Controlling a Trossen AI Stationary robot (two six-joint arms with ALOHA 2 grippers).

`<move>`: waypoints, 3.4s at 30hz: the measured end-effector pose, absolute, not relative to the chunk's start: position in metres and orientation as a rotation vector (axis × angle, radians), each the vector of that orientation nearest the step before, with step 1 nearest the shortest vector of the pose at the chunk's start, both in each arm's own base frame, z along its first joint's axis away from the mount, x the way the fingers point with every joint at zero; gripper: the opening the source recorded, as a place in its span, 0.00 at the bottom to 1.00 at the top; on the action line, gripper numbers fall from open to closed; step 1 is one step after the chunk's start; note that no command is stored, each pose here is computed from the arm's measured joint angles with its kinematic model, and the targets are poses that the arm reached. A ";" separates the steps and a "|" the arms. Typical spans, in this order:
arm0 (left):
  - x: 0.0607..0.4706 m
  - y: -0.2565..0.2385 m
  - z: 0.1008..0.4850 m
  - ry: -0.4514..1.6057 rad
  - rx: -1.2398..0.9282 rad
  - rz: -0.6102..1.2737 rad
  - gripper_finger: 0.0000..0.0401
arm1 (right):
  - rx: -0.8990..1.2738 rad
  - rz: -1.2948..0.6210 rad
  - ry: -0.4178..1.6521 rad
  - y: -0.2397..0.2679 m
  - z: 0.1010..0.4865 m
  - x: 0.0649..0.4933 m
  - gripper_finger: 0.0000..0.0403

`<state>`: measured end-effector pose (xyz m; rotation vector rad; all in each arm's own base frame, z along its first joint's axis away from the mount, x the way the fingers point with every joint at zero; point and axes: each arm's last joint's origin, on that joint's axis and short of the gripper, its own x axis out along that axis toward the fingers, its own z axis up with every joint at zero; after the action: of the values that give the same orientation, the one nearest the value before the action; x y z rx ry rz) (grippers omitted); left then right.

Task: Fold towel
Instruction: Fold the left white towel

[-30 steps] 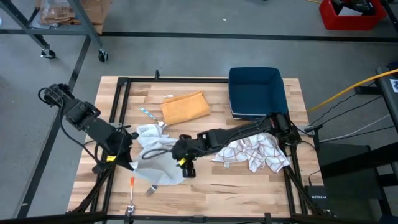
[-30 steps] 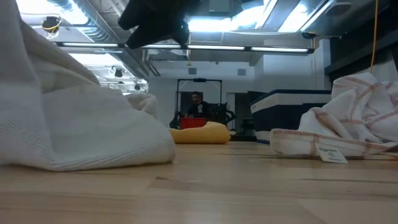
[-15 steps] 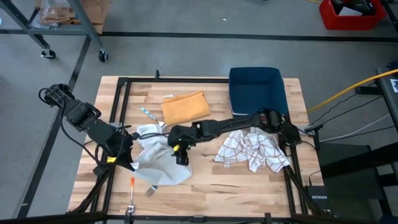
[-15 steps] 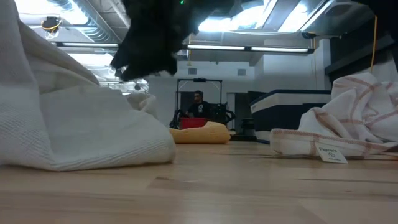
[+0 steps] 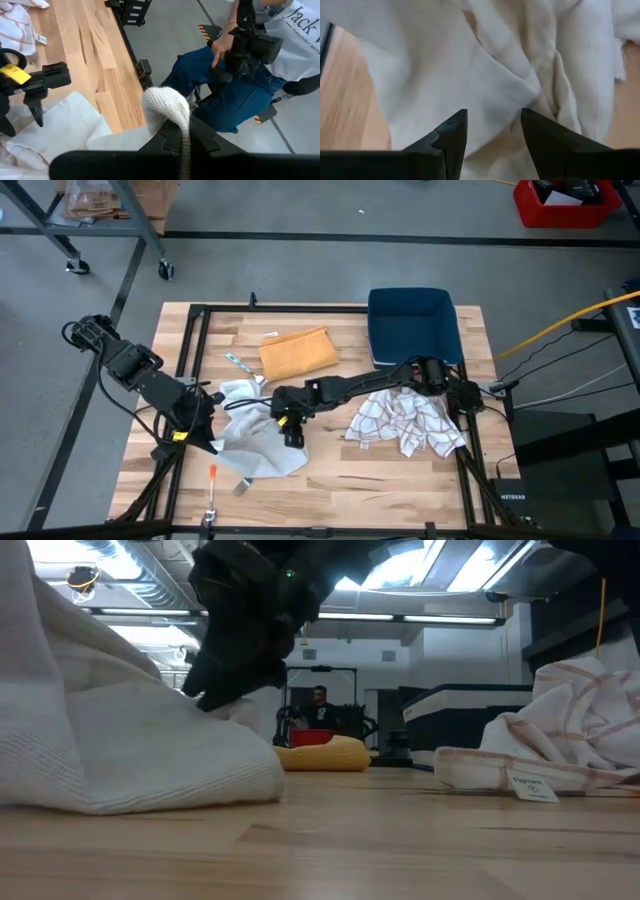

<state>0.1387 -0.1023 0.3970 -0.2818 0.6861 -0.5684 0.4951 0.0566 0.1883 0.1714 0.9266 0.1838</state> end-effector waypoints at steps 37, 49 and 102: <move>0.139 -0.102 0.397 0.680 -0.269 -0.564 0.00 | 0.326 0.301 0.893 0.066 0.171 0.506 0.38; 0.140 -0.101 0.397 0.654 -0.231 -0.524 0.00 | 0.314 0.257 0.882 0.065 0.171 0.507 0.04; 0.073 -0.013 0.545 -1.105 0.007 0.370 0.00 | -0.052 -0.431 -0.546 0.013 0.582 0.242 0.01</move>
<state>0.0726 -0.0130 0.5446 0.0070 -1.1050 0.3704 0.2416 0.0133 0.5821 -0.0521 -0.5461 -0.4305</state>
